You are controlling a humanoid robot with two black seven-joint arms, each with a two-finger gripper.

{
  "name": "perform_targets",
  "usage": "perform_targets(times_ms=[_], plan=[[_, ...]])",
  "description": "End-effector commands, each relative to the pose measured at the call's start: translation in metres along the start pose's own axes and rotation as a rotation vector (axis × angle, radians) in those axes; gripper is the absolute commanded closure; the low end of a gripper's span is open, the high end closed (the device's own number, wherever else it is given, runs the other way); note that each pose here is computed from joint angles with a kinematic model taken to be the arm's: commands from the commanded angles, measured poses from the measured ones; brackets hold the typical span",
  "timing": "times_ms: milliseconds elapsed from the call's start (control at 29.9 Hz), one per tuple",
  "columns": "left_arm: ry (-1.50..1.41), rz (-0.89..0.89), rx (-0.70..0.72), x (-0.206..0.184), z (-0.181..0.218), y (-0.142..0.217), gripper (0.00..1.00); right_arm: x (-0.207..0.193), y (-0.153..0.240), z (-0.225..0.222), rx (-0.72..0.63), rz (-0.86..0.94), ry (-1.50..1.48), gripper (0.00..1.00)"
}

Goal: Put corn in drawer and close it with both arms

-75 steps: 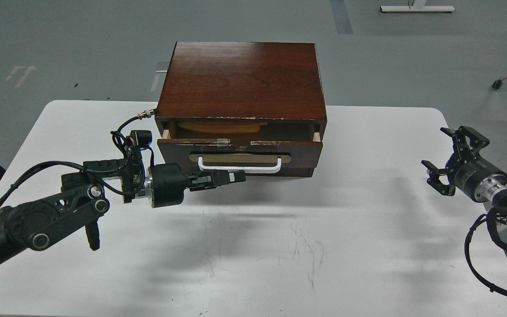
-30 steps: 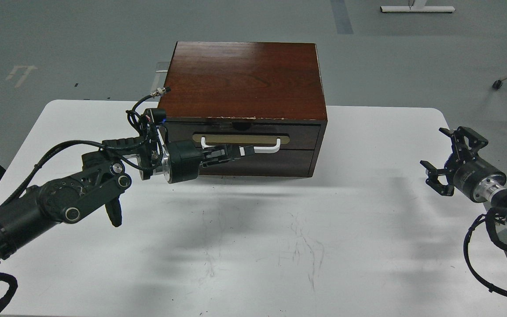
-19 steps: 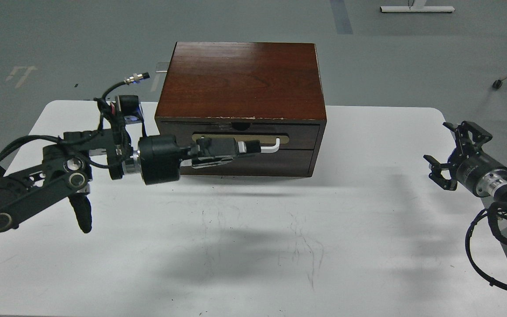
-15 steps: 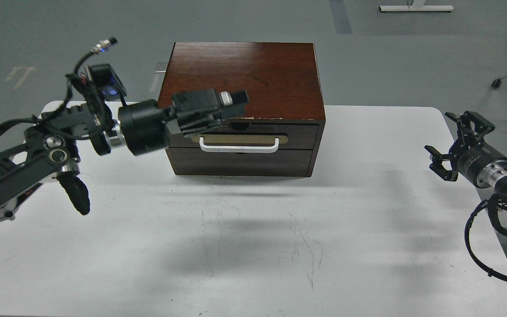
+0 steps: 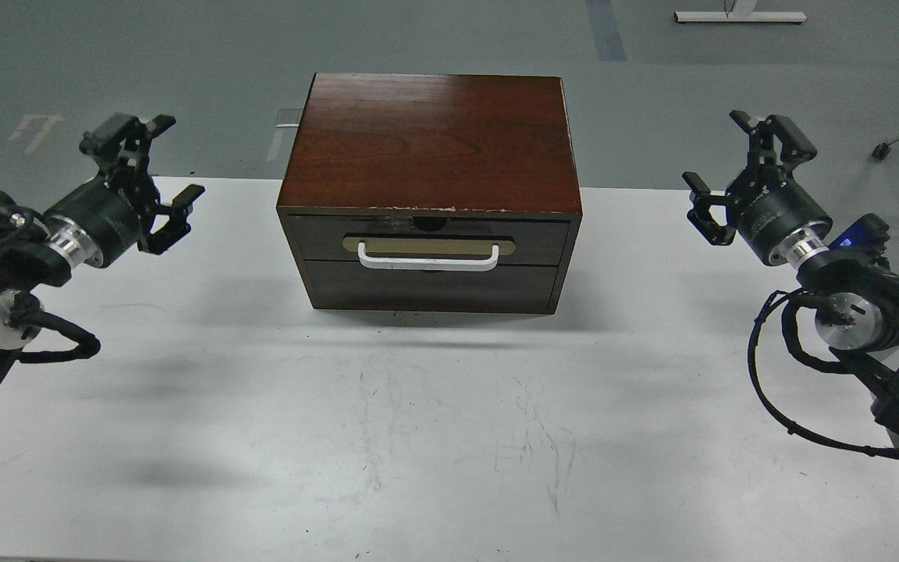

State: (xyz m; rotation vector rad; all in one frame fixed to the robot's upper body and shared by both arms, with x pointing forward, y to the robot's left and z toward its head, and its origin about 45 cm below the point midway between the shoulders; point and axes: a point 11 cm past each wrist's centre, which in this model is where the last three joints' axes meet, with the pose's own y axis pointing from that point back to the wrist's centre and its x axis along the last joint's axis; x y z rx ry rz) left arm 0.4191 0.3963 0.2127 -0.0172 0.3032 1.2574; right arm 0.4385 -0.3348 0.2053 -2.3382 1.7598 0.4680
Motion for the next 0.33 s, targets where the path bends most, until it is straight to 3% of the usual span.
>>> perform_targets(times_ms=[0, 301], plan=[[0.104, 0.028, 0.025, 0.007, -0.011, 0.007, 0.02, -0.008, -0.007, 0.005, -0.004, 0.019, 0.014, 0.05], [0.111, 0.026, -0.022, 0.006, -0.005, 0.006, 0.02, -0.021, -0.014, -0.005, 0.016, -0.024, 0.008, 0.0]])
